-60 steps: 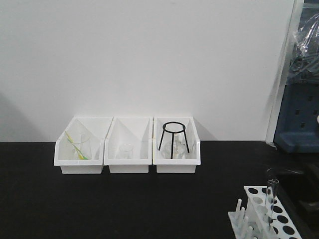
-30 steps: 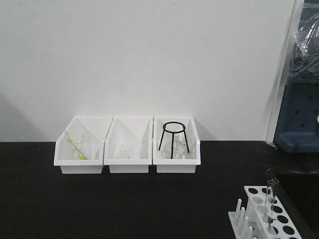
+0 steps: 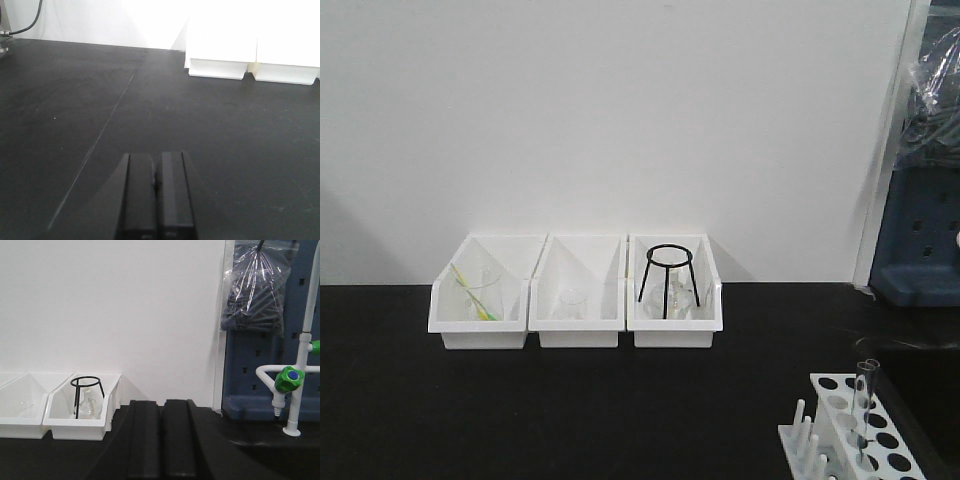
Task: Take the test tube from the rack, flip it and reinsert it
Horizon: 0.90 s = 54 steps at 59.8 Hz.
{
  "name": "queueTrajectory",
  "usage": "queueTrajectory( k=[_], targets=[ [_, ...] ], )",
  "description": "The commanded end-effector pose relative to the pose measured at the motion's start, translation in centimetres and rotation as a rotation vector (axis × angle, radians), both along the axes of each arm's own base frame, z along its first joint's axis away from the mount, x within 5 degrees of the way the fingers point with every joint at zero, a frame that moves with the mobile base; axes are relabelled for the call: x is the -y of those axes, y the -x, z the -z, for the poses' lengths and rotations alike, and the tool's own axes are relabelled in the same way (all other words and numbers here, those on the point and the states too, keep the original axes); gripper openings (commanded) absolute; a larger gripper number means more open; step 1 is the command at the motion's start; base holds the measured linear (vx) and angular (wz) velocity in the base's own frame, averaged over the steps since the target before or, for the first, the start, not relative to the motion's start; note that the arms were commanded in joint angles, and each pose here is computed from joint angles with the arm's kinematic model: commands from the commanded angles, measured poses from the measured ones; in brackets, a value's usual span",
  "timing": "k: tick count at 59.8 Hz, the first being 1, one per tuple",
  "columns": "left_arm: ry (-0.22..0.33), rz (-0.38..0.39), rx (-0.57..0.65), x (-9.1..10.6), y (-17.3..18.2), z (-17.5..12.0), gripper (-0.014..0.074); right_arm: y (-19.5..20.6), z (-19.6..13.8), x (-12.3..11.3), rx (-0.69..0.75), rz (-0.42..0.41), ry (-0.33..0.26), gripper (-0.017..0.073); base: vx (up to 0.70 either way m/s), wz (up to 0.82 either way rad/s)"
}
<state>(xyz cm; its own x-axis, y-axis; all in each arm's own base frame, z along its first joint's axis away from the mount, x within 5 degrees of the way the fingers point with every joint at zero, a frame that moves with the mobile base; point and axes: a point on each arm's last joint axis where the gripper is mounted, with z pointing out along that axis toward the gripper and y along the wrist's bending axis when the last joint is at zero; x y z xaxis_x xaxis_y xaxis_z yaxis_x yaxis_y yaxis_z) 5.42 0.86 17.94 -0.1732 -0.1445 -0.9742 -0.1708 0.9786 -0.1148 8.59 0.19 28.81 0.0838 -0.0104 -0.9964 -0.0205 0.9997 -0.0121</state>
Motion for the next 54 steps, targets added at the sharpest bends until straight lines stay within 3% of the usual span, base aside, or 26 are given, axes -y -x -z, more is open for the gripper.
queueTrajectory(
  k=[1, 8, 13, 23, 54],
  targets=[
    [-0.008, 0.002, 0.08, 0.0, -0.1, -0.7, -0.0006, 1.5, 1.1, 0.0, 0.096, 0.003, 0.005, -0.0012, 0.0, 0.0],
    [-0.008, 0.002, 0.08, 0.0, -0.1, -0.7, -0.0006, 2.8, 5.6, 0.1, 0.101, 0.019, 0.07, -0.0012, 0.0, 0.0],
    [-0.008, 0.002, 0.08, 0.0, -0.1, -0.7, -0.0006, 3.2, 7.5, 0.1, 0.115, 0.021, 0.079, -0.0012, 0.0, 0.0],
    [-0.007, 0.002, 0.077, 0.0, -0.1, -0.6, -0.0006, 3.0, 8.1, 0.2, 0.031, 0.023, 0.067, -0.0012, 0.0, 0.0],
    [-0.007, 0.002, 0.073, 0.0, -0.1, -0.6, -0.0006, 3.0, 8.1, 0.2, 0.031, 0.024, 0.066, -0.0012, 0.0, 0.0]
  ],
)
